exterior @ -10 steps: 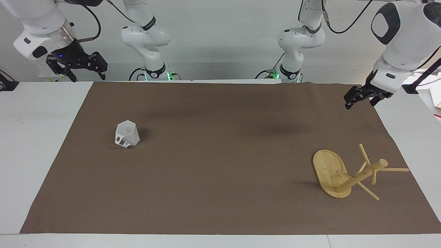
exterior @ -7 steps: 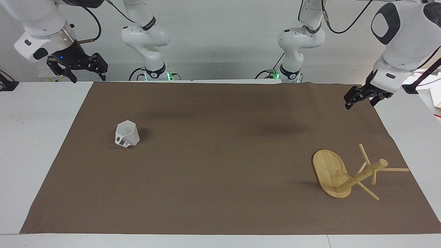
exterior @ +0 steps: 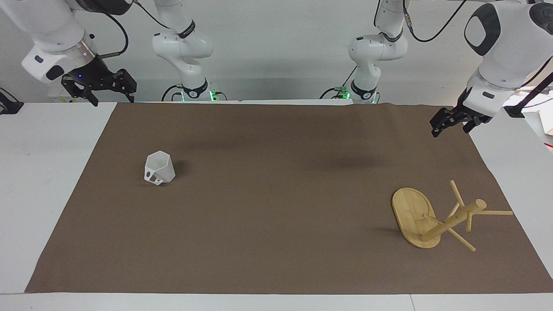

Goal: Hang cup on rack

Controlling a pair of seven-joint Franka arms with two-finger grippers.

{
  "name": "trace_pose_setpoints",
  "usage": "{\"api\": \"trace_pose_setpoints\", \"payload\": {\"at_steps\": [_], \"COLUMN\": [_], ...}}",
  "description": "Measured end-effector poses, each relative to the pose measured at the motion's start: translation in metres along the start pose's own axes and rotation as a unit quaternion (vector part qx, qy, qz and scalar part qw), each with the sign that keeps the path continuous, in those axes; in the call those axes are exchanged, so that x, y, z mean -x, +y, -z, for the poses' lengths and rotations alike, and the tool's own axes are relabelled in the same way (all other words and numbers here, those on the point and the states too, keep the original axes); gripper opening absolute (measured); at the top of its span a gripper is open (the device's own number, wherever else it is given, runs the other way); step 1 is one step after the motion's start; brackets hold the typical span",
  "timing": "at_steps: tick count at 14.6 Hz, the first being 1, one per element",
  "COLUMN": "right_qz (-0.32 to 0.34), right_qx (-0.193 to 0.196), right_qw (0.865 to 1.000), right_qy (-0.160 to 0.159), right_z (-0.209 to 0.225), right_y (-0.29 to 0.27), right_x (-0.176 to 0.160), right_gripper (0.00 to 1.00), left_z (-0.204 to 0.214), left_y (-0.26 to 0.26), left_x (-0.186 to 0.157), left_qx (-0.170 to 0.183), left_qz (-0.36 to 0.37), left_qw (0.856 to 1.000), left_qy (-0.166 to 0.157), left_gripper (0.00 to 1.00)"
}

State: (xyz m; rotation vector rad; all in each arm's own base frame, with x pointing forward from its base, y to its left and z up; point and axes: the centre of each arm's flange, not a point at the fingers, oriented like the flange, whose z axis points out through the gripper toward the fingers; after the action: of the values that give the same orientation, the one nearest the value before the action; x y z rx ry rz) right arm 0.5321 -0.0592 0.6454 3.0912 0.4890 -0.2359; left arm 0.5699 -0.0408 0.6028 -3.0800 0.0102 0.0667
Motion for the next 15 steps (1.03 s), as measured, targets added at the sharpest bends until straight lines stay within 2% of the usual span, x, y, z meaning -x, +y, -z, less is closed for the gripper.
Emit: {"api": "trace_pose_setpoints", "payload": {"at_steps": [3, 6, 8, 11, 13, 15], "right_qz": [0.148, 0.276, 0.344, 0.377, 0.392, 0.394], "right_qx": [-0.006, -0.067, -0.116, -0.195, -0.241, -0.270], "right_qw": [0.988, 0.952, 0.917, 0.866, 0.815, 0.769], "right_qy": [0.041, 0.110, 0.164, 0.263, 0.353, 0.425], "right_z": [-0.019, -0.064, -0.115, -0.213, -0.291, -0.359], "right_y": [0.053, 0.118, 0.167, 0.229, 0.248, 0.245], "right_x": [0.008, 0.016, 0.019, 0.036, 0.053, 0.062], "right_gripper": [1.00, 1.00, 1.00, 1.00, 1.00, 1.00], "left_z": [0.000, 0.000, 0.000, 0.000, 0.000, 0.000], "left_y": [-0.002, -0.002, -0.002, -0.002, -0.002, -0.002], "left_x": [0.000, 0.000, 0.000, 0.000, 0.000, 0.000], "left_qx": [0.000, 0.000, 0.000, 0.000, 0.000, 0.000], "left_qz": [0.002, 0.002, 0.002, 0.002, 0.002, 0.002], "left_qw": [1.000, 1.000, 1.000, 1.000, 1.000, 1.000], "left_qy": [0.000, 0.000, 0.000, 0.000, 0.000, 0.000], "left_gripper": [1.00, 1.00, 1.00, 1.00, 1.00, 1.00]}}
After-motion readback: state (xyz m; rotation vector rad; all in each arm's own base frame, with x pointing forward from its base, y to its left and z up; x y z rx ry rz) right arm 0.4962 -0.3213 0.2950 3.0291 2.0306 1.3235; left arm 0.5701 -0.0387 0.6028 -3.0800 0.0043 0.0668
